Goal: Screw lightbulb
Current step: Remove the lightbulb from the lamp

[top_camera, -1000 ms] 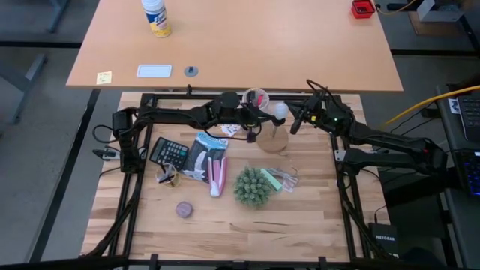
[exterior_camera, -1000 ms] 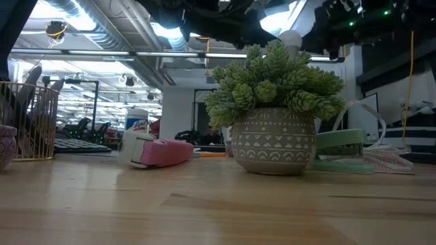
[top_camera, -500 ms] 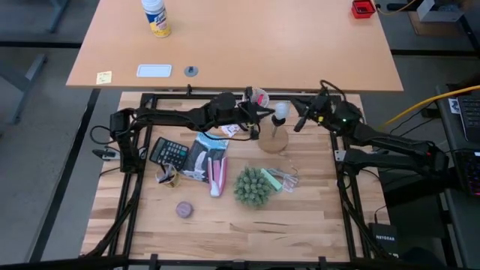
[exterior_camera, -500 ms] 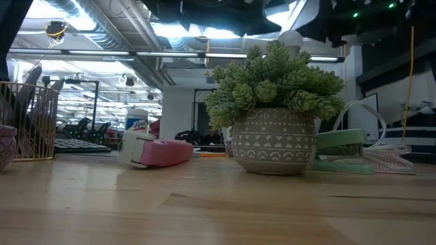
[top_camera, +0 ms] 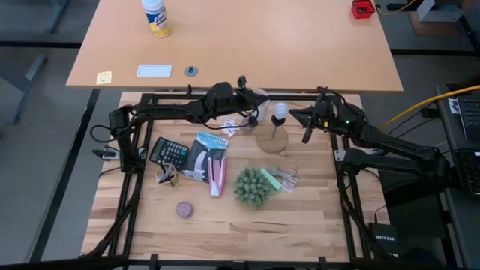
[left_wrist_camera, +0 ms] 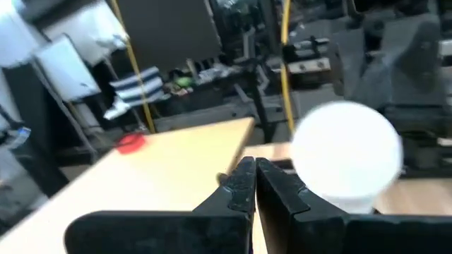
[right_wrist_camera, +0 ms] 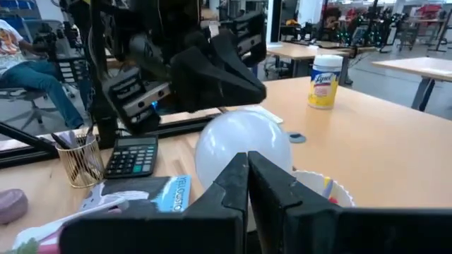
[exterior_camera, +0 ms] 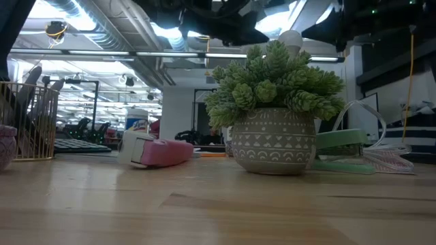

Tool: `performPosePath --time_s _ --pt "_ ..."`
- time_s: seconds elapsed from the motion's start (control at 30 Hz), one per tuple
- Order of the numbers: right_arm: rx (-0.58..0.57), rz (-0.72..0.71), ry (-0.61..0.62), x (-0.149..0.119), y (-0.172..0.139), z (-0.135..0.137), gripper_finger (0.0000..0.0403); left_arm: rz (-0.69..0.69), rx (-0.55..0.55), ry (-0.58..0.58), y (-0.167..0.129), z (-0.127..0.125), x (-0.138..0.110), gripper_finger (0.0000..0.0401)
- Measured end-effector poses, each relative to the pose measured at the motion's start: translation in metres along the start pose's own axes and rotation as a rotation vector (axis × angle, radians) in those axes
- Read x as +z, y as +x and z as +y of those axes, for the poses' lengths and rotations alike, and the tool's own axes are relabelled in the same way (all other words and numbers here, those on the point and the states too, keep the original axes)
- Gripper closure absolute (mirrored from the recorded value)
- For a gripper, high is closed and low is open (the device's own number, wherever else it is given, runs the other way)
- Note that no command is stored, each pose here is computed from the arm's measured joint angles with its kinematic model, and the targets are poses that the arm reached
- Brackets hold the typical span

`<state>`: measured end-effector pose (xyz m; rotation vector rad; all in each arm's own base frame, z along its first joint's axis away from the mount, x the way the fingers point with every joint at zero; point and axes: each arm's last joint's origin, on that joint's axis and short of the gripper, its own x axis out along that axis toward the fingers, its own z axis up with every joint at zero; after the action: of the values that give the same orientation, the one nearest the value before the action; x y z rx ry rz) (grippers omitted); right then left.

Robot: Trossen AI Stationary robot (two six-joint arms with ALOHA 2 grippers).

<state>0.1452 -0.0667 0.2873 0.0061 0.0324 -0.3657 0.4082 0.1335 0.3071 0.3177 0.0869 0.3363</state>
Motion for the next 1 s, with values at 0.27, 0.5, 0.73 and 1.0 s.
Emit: performPosePath --time_s 0.27,0.5,0.73,1.0 --pt "-0.049 0.048 0.003 -0.007 0.009 -0.002 0.0386 -0.010 -0.125 -0.001 0.005 -0.009 -0.008 0.0396" --pt "-0.102 0.063 0.003 -0.010 0.015 -0.004 0.0386 -0.002 -0.148 -0.003 0.006 -0.017 -0.009 0.0396" --pt "-0.155 0.065 -0.001 -0.011 0.016 -0.006 0.0386 0.030 -0.221 0.026 0.005 -0.036 -0.011 0.0396" --pt "-0.158 0.002 -0.050 -0.006 0.023 -0.007 0.0386 -0.018 -0.236 0.079 0.003 -0.051 -0.001 0.0396"
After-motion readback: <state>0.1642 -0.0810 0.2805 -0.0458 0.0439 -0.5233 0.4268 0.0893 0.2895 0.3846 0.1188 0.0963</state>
